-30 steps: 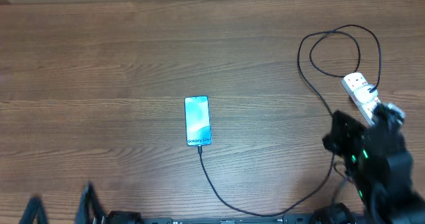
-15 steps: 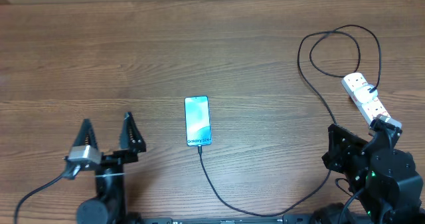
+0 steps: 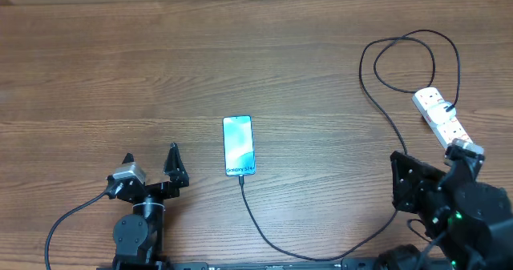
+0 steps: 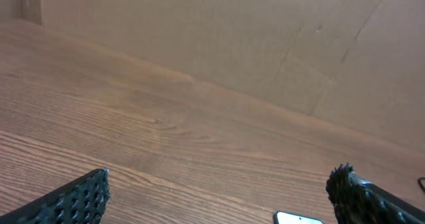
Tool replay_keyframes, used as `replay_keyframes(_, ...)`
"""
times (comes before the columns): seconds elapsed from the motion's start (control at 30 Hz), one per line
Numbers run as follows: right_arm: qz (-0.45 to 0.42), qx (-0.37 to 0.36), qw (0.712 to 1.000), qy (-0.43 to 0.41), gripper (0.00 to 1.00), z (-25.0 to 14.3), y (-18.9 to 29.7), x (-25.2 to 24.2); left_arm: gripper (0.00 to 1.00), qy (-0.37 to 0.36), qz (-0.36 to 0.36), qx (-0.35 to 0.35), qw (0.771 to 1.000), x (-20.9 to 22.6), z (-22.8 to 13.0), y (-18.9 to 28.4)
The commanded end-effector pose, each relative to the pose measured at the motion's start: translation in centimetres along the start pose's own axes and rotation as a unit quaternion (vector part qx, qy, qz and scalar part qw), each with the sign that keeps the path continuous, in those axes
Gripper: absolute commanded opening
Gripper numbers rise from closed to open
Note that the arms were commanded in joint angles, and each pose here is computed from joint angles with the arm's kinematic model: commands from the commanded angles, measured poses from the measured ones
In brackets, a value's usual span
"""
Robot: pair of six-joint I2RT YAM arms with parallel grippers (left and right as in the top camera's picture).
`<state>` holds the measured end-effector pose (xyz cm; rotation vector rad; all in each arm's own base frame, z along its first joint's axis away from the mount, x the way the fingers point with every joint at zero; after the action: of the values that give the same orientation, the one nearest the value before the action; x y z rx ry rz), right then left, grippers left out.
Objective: Plug charger to phone and switch on socket
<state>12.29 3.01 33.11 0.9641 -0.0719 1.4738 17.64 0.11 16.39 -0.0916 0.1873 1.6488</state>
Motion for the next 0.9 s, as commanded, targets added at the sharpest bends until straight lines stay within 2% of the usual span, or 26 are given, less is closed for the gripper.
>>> replay_keyframes(0.0, 0.048, -0.045, 0.998, 0.013, 0.54, 2.1, 3.1, 1.9, 1.00, 0.002, -0.001, 0.000, 1.000, 0.1, -0.1, 0.0)
replay_keyframes(0.07, 0.063, -0.060, 0.996, 0.012, 1.00, 2.8, 4.0, 2.5, 0.99, 0.001, -0.001, 0.001, 1.000, 0.1, -0.1, 0.0)
replay_keyframes(0.2, 0.074, -0.072, 0.995, 0.010, 1.00, 3.3, 4.7, 2.9, 0.99, 0.001, -0.001, 0.001, 1.000, 0.1, -0.1, 0.0)
replay_keyframes(0.57, 0.043, -0.039, 0.998, 0.013, 1.00, 2.2, 4.4, 1.9, 1.00, 0.001, -0.001, 0.001, 1.000, 0.1, -0.1, 0.0)
replay_keyframes(0.7, 0.005, -0.013, 1.000, 0.016, 1.00, 1.1, 4.3, 0.6, 1.00, 0.002, 0.000, 0.001, 1.000, 0.1, -0.1, 0.0)
replay_keyframes(0.87, -0.057, -0.025, 0.998, 0.017, 1.00, 0.7, 3.3, -1.3, 1.00, 0.001, -0.001, 0.001, 1.000, 0.1, -0.1, 0.0)
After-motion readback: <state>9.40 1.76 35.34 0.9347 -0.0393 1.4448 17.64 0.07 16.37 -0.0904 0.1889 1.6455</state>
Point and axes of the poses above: each gripper's point midway between its finger pads, its own y axis back along the fingers, its own x axis along the line the jaws close on, z = x × y, the point moved 7 cm from there along y, back along the fingers, and after that the axes turned 9 degrees about -y, right-handed, at the moved point
